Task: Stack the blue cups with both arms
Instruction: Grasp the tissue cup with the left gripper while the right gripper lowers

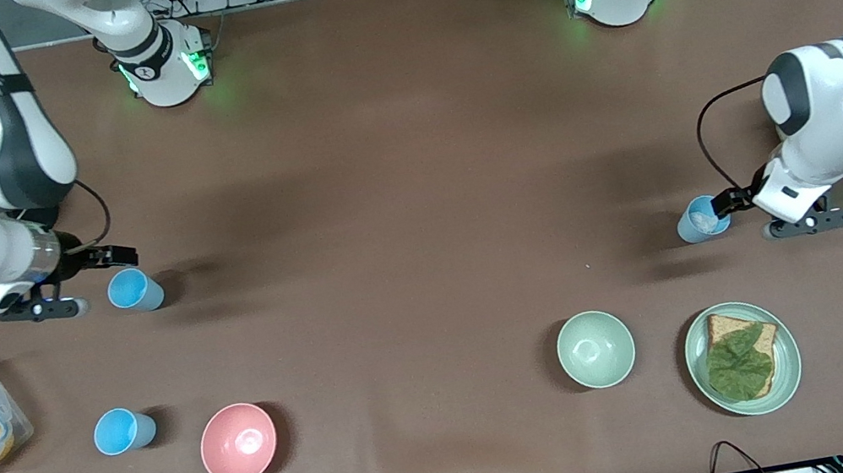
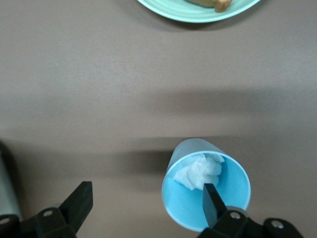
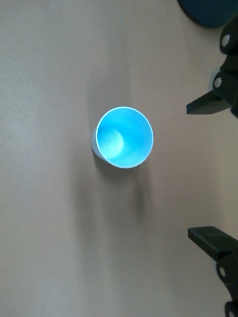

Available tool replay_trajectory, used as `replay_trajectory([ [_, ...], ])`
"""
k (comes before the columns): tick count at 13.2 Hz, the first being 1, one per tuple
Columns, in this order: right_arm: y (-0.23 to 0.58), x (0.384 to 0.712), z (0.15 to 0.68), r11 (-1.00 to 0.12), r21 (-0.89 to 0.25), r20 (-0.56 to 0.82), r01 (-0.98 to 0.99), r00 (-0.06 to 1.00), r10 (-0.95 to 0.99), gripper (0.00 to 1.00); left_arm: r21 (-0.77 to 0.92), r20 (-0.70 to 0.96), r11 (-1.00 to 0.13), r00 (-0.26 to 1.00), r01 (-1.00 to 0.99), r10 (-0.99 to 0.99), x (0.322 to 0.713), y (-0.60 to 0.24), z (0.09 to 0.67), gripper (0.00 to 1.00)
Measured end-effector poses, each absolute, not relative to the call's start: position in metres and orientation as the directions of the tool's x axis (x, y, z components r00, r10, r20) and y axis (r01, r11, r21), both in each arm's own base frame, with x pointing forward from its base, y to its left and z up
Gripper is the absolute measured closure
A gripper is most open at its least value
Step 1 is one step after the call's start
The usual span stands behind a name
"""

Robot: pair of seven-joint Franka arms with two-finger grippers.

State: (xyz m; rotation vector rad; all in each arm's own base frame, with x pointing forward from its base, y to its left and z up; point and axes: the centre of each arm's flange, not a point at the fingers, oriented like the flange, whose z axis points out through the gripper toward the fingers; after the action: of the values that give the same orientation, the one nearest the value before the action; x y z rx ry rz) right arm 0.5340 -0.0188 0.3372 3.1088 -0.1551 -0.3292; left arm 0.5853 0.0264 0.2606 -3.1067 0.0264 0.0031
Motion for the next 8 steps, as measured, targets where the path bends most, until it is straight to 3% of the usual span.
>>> replay_trajectory([
  [1, -0.021, 0.528, 0.326, -0.996, 0.048, -0.204, -0.076, 0.975, -0.084, 0.00, -0.035, -0.003, -0.999, 1.000, -0.018, -0.018, 0.583, 0.026, 0.249, 0.03],
  [8, -0.056, 0.515, 0.302, -0.997, 0.071, -0.168, -0.011, 0.985, -0.022, 0.00, -0.028, -0.011, -0.999, 0.999, -0.041, -0.040, 0.582, 0.013, 0.225, 0.84],
])
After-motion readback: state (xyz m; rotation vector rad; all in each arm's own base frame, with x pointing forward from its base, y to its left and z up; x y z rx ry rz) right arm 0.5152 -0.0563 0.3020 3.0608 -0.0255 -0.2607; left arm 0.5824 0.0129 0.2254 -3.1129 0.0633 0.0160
